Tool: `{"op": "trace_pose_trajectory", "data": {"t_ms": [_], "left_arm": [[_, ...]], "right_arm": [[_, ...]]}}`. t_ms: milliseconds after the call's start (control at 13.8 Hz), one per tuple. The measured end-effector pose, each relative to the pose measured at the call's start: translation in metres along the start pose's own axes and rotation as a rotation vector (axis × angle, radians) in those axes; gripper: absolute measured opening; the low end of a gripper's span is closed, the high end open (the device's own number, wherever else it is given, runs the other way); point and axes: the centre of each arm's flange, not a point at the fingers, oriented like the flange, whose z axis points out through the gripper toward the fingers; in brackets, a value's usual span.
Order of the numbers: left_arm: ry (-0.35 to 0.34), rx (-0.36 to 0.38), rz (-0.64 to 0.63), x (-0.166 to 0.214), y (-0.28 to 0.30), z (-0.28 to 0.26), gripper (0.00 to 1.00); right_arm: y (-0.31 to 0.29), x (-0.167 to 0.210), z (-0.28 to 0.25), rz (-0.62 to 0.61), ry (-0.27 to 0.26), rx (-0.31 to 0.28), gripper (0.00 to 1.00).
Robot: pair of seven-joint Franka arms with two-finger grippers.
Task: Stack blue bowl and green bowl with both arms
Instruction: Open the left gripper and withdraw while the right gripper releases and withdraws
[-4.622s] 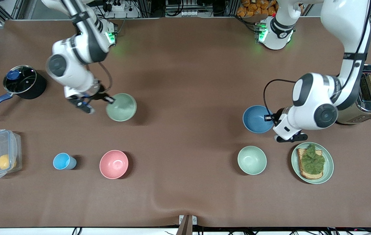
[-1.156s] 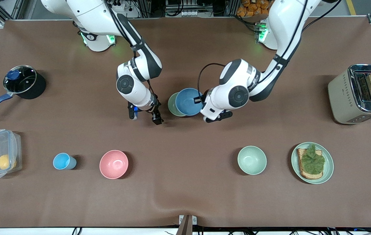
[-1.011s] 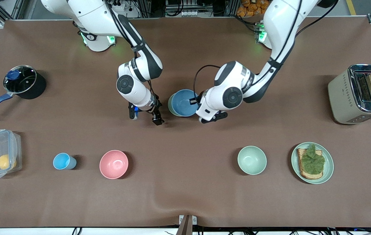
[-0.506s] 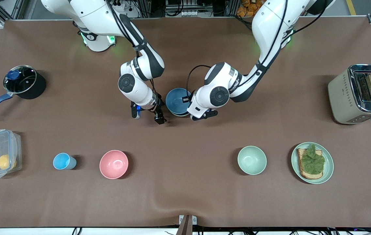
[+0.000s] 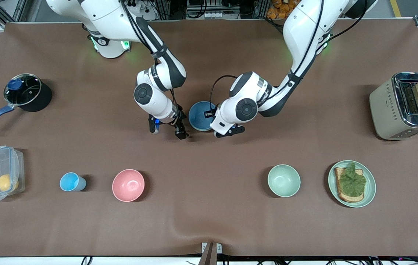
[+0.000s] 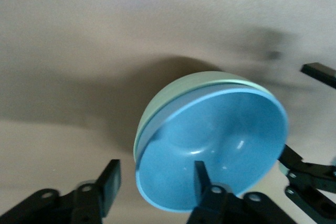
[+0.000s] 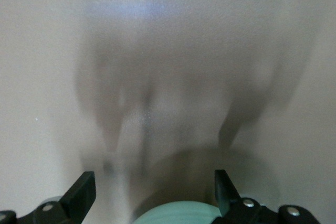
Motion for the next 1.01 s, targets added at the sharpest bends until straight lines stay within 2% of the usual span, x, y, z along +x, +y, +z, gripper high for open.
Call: {"op": "trace_pose_trajectory", "data": {"t_ms": [217, 361, 506, 650, 794, 1011], "left_arm": [[0.051, 0.02, 0.028, -0.001, -0.001, -0.044, 0.99], [0.107, 0.04, 0.028, 0.007, -0.015, -0.092, 1.0], [0.191, 0.073, 0.0, 0.03, -0.049, -0.151, 1.0], [0.283, 0.1, -0.045, 0.054, -0.091, -0.208, 1.0], [0.356, 0.133, -0.074, 0.061, -0.124, -0.255, 1.0], [0.422, 0.185, -0.044, 0.052, -0.156, -0.309, 1.0]], "right_arm": [[0.0, 0.0, 0.0, -0.001, 0.0, 0.0, 1.0], [0.001, 0.001, 0.0, -0.027, -0.001, -0.017, 1.0], [0.003, 0.011, -0.008, -0.059, -0.012, -0.117, 1.0], [-0.005, 0.039, -0.038, -0.084, -0.051, -0.218, 1.0], [-0.012, 0.065, -0.072, -0.103, -0.076, -0.271, 1.0], [-0.012, 0.093, -0.107, -0.149, -0.012, -0.361, 1.0]]}}
